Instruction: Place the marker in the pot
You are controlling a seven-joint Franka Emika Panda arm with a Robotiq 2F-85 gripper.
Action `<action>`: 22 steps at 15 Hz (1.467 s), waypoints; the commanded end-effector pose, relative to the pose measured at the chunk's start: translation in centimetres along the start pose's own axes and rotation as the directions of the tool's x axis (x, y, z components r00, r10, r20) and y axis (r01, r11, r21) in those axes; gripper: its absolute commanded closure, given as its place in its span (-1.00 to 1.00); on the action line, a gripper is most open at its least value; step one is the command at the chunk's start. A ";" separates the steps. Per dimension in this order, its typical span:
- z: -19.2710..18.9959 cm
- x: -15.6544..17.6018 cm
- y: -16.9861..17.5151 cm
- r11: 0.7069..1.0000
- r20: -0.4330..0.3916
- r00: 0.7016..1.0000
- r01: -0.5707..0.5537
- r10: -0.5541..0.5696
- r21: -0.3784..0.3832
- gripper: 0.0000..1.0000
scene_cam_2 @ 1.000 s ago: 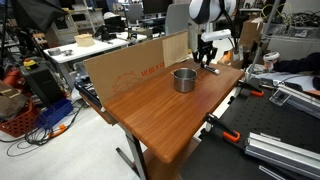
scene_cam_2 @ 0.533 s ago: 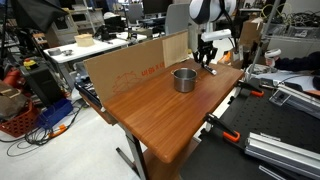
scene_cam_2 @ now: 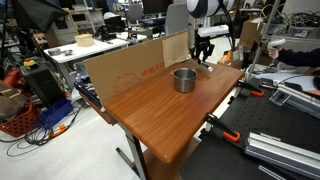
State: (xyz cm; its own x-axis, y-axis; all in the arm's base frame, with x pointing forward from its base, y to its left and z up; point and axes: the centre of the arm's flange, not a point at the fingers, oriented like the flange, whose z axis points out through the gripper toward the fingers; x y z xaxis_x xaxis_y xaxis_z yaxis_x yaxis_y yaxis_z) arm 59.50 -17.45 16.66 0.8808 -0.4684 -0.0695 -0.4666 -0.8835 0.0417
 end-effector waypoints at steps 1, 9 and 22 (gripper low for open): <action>-3.2 -1.6 -1.6 1.000 0.007 1.000 0.013 -0.013 0.020 0.88; -8.7 -5.6 -6.9 0.995 -0.098 0.990 0.096 -0.096 -0.013 0.88; -9.6 -10.8 -14.5 0.988 -0.328 0.932 0.142 -0.156 -0.068 0.88</action>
State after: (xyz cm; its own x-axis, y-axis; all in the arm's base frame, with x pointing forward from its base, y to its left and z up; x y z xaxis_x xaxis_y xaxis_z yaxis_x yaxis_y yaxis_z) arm 58.56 -0.61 25.96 0.9360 -0.3026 0.1798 -0.3223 -0.9421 0.0927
